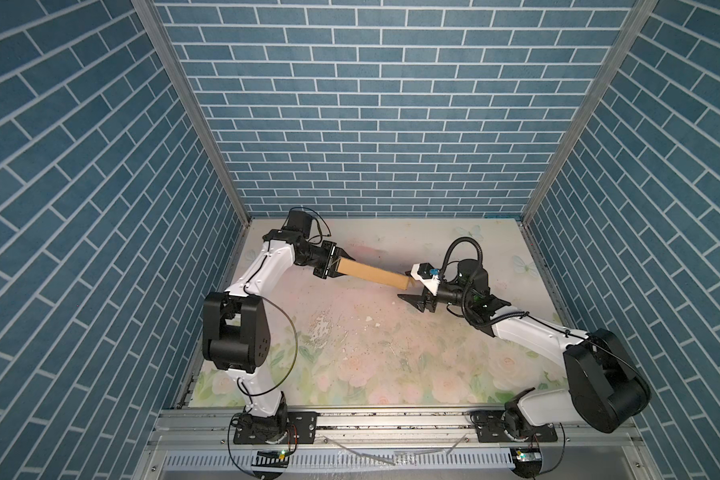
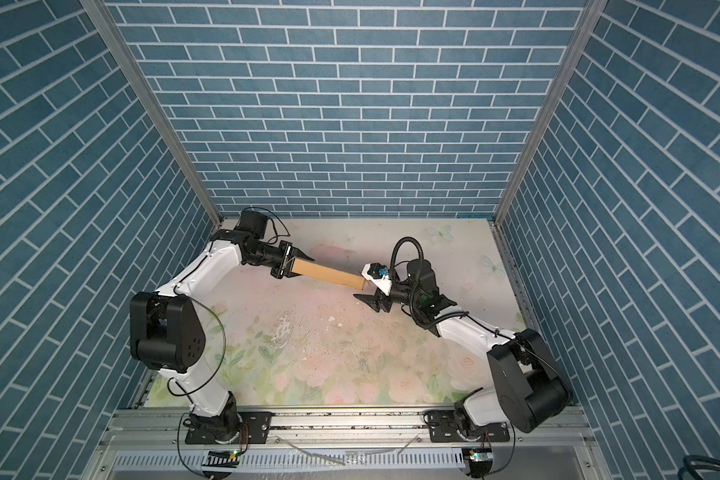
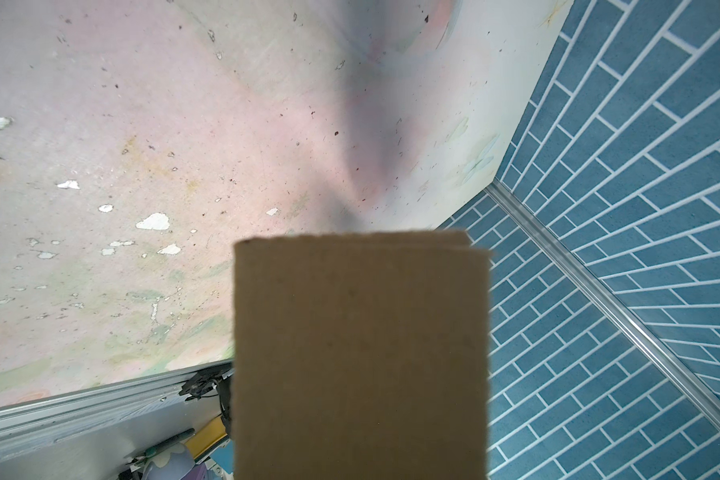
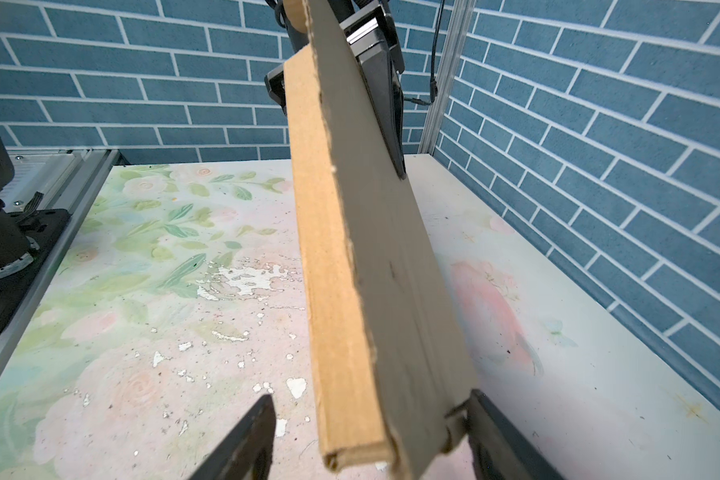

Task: Fold the paper box

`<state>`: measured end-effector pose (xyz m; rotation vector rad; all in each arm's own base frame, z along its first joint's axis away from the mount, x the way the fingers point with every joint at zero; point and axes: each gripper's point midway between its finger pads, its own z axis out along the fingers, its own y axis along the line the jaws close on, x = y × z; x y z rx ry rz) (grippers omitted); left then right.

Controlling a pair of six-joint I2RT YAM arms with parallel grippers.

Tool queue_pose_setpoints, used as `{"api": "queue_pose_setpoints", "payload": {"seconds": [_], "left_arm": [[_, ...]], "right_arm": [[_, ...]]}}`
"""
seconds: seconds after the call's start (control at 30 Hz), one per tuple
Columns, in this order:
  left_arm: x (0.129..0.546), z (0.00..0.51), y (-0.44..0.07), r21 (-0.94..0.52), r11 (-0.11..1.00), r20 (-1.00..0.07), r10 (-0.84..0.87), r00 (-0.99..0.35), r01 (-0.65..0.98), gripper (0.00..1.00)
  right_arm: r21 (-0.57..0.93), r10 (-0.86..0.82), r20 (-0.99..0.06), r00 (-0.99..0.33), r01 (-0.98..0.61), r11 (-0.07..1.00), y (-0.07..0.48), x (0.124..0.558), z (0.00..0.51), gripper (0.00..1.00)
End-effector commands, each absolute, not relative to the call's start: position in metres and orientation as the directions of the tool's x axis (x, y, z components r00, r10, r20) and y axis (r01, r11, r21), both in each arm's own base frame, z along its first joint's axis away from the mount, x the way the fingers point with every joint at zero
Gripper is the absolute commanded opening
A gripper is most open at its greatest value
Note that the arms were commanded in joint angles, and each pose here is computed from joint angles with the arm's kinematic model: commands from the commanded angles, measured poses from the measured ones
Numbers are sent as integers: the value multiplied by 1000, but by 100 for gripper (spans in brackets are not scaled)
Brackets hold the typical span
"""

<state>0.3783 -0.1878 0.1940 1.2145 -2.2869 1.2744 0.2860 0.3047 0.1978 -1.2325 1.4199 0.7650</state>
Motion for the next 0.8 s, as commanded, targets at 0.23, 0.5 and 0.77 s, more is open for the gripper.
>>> {"api": "queue_pose_setpoints", "payload": {"seconds": [0.23, 0.5, 0.77], "left_arm": [[375, 200, -199, -596, 273, 578, -508, -639, -756, 35], [375, 200, -208, -602, 276, 579, -496, -647, -750, 35], [375, 198, -214, -605, 274, 582, -489, -650, -748, 35]], "right_arm": [[-244, -245, -952, 182, -936, 252, 323, 292, 216, 67], [-268, -255, -945, 204, -931, 248, 328, 294, 217, 66], [-279, -254, -943, 215, -927, 250, 332, 297, 217, 53]]}}
